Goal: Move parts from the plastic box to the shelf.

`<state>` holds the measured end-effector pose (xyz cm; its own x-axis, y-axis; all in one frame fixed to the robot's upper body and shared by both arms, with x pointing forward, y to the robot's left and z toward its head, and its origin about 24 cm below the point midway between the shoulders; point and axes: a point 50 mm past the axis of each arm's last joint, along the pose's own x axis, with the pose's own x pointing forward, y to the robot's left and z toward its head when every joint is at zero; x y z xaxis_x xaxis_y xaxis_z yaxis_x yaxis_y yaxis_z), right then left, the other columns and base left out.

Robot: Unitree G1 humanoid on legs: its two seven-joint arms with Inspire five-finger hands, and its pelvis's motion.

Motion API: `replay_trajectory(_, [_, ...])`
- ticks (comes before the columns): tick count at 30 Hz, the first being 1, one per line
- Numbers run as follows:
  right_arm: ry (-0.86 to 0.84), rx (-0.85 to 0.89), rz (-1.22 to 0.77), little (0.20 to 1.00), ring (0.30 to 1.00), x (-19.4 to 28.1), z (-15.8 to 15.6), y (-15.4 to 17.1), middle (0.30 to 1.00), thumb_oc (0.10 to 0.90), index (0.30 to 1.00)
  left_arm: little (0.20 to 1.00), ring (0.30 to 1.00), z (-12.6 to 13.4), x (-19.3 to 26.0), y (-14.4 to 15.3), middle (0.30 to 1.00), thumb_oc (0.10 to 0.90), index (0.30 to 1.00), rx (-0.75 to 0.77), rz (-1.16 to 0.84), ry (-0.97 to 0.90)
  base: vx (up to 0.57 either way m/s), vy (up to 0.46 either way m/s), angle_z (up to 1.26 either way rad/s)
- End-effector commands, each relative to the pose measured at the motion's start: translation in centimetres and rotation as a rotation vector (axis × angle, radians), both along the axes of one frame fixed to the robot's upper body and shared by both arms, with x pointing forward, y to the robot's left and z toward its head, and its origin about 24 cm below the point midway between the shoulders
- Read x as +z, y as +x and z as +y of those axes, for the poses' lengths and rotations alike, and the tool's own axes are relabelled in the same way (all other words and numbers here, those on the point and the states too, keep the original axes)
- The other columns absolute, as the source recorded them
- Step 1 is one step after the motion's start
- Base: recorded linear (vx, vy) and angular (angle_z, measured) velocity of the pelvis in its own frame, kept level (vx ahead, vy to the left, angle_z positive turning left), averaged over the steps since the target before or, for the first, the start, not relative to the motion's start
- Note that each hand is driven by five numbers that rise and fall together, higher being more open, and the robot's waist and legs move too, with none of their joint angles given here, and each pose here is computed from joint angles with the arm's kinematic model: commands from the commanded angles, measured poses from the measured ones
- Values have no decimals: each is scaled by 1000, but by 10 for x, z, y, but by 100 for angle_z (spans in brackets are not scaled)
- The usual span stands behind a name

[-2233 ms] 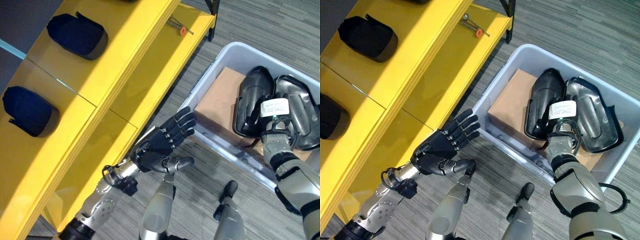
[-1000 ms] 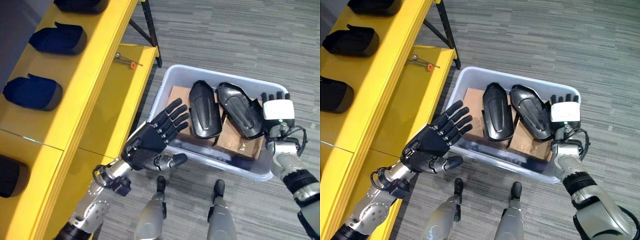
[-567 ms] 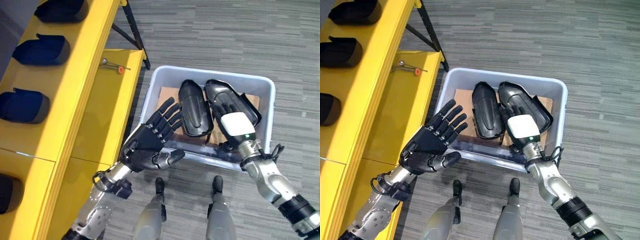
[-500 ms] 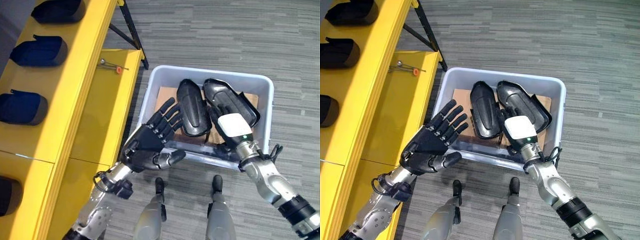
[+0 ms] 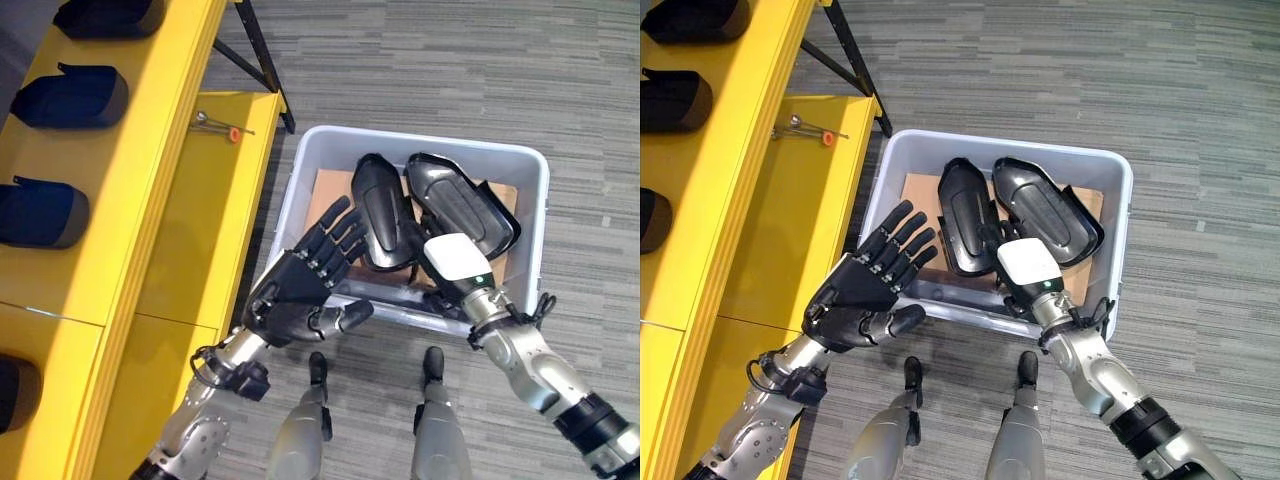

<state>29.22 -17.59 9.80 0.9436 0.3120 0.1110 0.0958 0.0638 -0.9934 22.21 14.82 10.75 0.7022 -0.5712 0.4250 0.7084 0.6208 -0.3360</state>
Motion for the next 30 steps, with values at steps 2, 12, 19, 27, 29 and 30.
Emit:
replay_trajectory(2, [25,126,-287,1000,1000,50,33,13,1000,900,1000,1000,1000,-8,35,-2,1000,900,1000,-2,-181,-127,-22,38,1])
replay_trajectory(12, [6,76,-334,1000,1000,52,46,35,1000,900,1000,1000,1000,-14,36,1,1000,900,1000,-18,-184,-137,-9,16,6])
replay_trajectory(19, [-12,-14,-299,1000,1000,44,46,50,1000,900,1000,1000,1000,-19,36,3,1000,900,1000,-40,-178,-137,14,19,9])
replay_trajectory(27, [42,-328,-190,1000,1000,13,19,64,1000,900,1000,1000,1000,-26,35,4,1000,900,1000,-64,-179,-144,8,-2,6])
replay_trajectory(29, [33,-354,-166,1000,1000,9,18,65,1000,900,1000,1000,1000,-28,36,5,1000,900,1000,-71,-178,-144,-5,-17,8])
replay_trajectory(30, [30,-378,-148,1000,1000,6,15,68,1000,900,1000,1000,1000,-30,36,6,1000,900,1000,-79,-179,-141,0,0,0])
